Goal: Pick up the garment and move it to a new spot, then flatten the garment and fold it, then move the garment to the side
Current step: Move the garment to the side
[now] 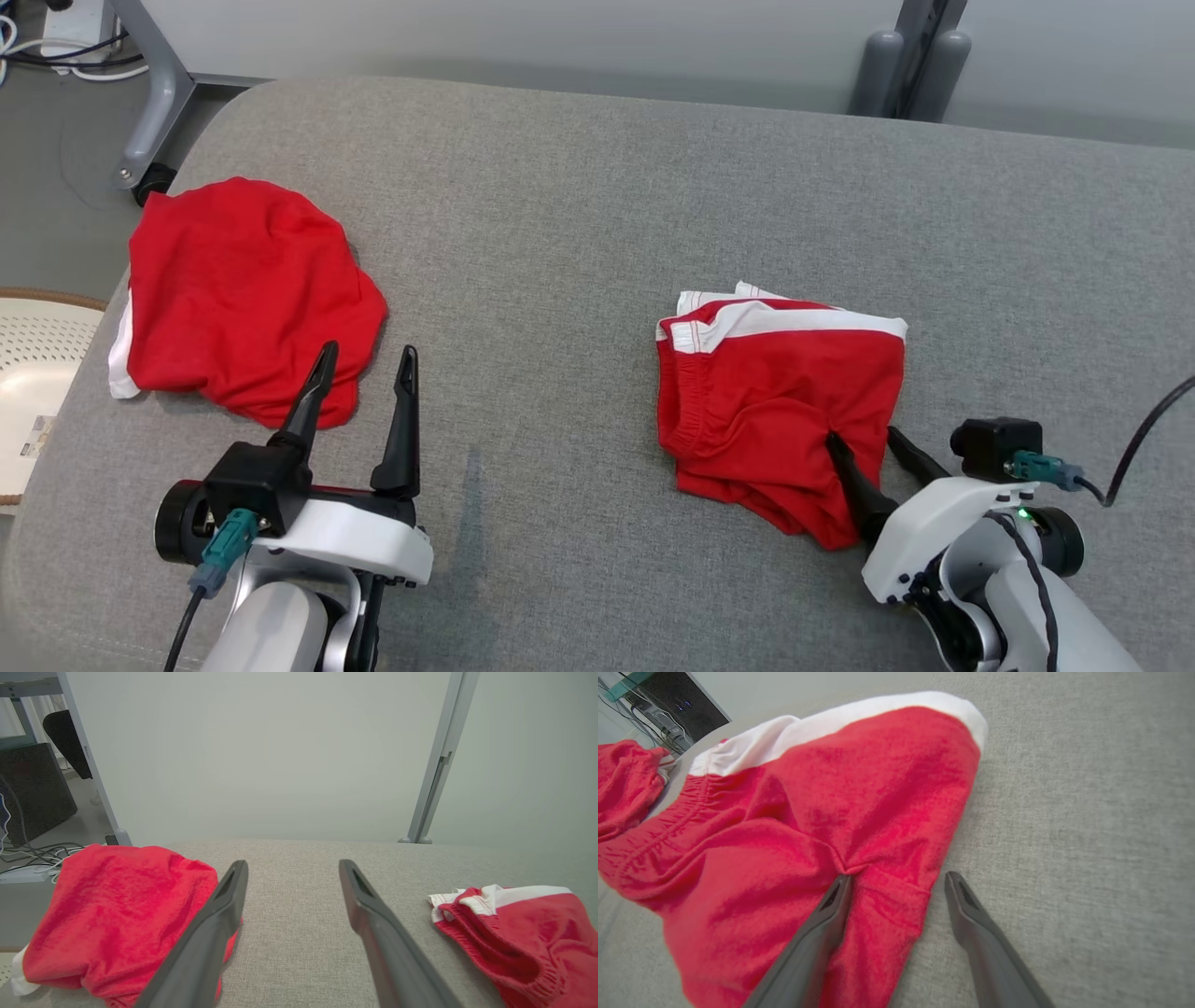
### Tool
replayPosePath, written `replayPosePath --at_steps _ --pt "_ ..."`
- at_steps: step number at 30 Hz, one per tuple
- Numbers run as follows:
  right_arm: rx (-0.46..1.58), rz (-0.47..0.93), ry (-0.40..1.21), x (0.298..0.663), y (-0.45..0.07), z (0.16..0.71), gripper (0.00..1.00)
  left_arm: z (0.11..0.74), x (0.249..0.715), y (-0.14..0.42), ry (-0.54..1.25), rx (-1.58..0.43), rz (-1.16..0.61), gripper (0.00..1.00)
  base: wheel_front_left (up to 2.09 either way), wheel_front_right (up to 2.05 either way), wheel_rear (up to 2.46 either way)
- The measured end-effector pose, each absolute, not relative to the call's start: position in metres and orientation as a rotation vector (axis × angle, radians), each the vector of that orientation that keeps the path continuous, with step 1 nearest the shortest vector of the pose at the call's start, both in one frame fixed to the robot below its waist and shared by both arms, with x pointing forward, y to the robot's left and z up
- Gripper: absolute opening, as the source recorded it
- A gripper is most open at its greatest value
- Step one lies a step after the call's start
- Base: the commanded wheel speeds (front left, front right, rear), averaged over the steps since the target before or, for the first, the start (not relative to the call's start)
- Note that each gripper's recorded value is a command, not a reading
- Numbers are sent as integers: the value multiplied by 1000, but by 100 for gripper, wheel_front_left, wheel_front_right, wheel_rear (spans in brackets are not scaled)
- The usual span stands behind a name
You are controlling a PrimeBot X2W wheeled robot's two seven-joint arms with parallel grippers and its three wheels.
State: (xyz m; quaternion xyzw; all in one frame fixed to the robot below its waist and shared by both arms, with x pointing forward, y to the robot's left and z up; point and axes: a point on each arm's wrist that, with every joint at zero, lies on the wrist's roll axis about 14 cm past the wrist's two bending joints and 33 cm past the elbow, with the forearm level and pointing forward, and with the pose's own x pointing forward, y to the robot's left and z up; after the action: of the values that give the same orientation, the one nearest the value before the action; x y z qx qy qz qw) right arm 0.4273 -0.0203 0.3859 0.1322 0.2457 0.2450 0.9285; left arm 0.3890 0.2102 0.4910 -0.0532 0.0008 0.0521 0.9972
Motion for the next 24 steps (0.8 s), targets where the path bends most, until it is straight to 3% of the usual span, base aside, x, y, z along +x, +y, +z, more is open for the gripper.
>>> replayPosePath --at_steps 2,3,5,13,24 --pt "276 514 526 428 -18 384 100 490 390 210 5 -108 106 100 0 0 0" --pt "278 522 540 429 -16 383 60 489 390 211 5 -108 107 100 0 0 0" --pt "282 537 563 429 -14 382 0 489 391 210 5 -109 106 100 0 0 0" --pt "232 564 554 429 -27 385 0 489 397 202 1 -114 82 100 0 0 0" --pt "96 489 499 418 -100 393 0 491 420 155 -14 -101 -74 100 0 0 0"
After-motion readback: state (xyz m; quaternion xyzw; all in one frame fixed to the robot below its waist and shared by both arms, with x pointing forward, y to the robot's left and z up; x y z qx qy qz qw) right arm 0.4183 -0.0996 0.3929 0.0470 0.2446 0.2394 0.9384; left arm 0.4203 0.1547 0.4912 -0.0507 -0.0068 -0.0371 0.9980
